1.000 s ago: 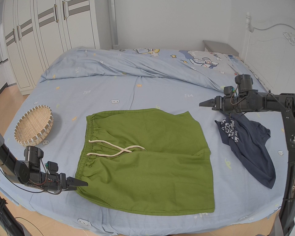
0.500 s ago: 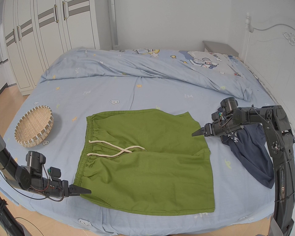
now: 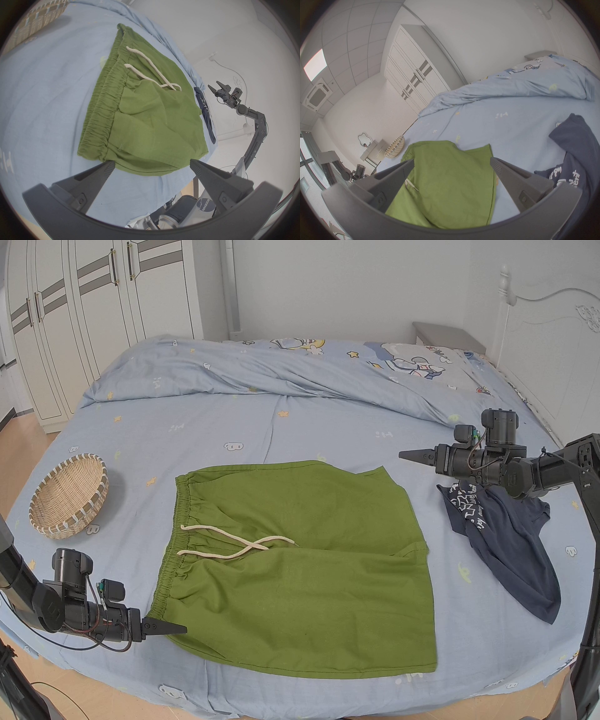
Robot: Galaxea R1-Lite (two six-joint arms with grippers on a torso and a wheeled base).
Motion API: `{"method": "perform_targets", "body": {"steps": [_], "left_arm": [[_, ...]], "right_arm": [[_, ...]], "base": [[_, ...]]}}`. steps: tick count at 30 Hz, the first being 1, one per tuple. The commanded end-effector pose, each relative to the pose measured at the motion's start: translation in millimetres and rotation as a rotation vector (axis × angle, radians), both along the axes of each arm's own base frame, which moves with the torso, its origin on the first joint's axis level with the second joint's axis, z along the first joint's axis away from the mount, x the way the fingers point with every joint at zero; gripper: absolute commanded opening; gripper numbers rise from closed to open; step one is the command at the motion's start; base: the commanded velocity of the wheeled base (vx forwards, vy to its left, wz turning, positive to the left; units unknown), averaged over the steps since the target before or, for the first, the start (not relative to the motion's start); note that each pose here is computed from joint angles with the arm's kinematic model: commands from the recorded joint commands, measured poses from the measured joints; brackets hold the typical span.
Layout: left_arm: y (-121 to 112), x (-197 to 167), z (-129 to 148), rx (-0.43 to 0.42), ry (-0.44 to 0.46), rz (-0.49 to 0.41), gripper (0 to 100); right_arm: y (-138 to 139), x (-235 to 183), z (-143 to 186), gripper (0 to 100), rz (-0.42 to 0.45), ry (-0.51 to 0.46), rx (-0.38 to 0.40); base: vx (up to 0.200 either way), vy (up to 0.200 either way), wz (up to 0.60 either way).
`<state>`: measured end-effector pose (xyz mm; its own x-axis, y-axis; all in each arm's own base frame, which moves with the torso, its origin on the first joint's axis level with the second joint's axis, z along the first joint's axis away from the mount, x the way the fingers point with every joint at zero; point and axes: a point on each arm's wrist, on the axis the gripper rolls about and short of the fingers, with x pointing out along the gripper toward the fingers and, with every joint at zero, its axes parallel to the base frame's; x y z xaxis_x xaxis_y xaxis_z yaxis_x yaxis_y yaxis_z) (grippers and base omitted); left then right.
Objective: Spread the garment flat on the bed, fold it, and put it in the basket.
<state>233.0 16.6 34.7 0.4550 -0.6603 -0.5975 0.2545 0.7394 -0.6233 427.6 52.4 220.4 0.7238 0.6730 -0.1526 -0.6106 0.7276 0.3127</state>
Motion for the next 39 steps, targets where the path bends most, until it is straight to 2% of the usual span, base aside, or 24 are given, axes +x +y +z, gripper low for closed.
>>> {"method": "perform_targets", "body": {"steps": [1,16,22,24,27,31,34,35,39], "left_arm": [[-0.6,-3.3,-8.4,0.004,0.0,-0.002,100],[-0.9,-5.5,-14.4,0.009,-0.023,-0.002,100],[-1.4,-6.9,-15.1,0.013,-0.035,-0.004,100],[-1.5,-7.4,-16.6,0.012,-0.029,-0.004,100],[-1.1,-7.5,-16.2,0.014,-0.036,-0.002,100],[-1.2,-9.8,-15.5,0.011,-0.045,-0.005,100],[-0.4,-18.0,-6.0,0.017,-0.092,0.002,100],[-0.9,-24.3,7.9,0.015,-0.157,0.005,100],[-3.9,-32.5,20.3,-0.006,-0.207,-0.016,100]], "right_arm": [[-7.2,-18.8,24.8,100,-0.007,-0.04,0.033],[-6.3,-7.2,25.2,100,-0.007,-0.041,0.031],[1.4,12.5,13.2,100,0.007,0.02,0.023],[8.4,21.0,0.9,100,0.027,0.079,-0.011],[10.3,25.8,-7.4,100,0.041,0.098,-0.059],[13.7,30.5,-19.7,100,0.051,0.122,-0.074],[14.5,32.1,-22.2,100,0.048,0.125,-0.075],[15.2,33.8,-25.6,100,0.039,0.129,-0.081],[14.4,34.2,-24.6,100,0.03,0.127,-0.079]], "base": [[0.2,0.0,0.0],[0.2,0.0,0.0],[0.0,0.0,0.0],[0.0,0.0,0.0],[0.0,0.0,0.0],[0.0,0.0,0.0],[0.0,0.0,0.0],[0.0,0.0,0.0],[0.0,0.0,0.0]]}}
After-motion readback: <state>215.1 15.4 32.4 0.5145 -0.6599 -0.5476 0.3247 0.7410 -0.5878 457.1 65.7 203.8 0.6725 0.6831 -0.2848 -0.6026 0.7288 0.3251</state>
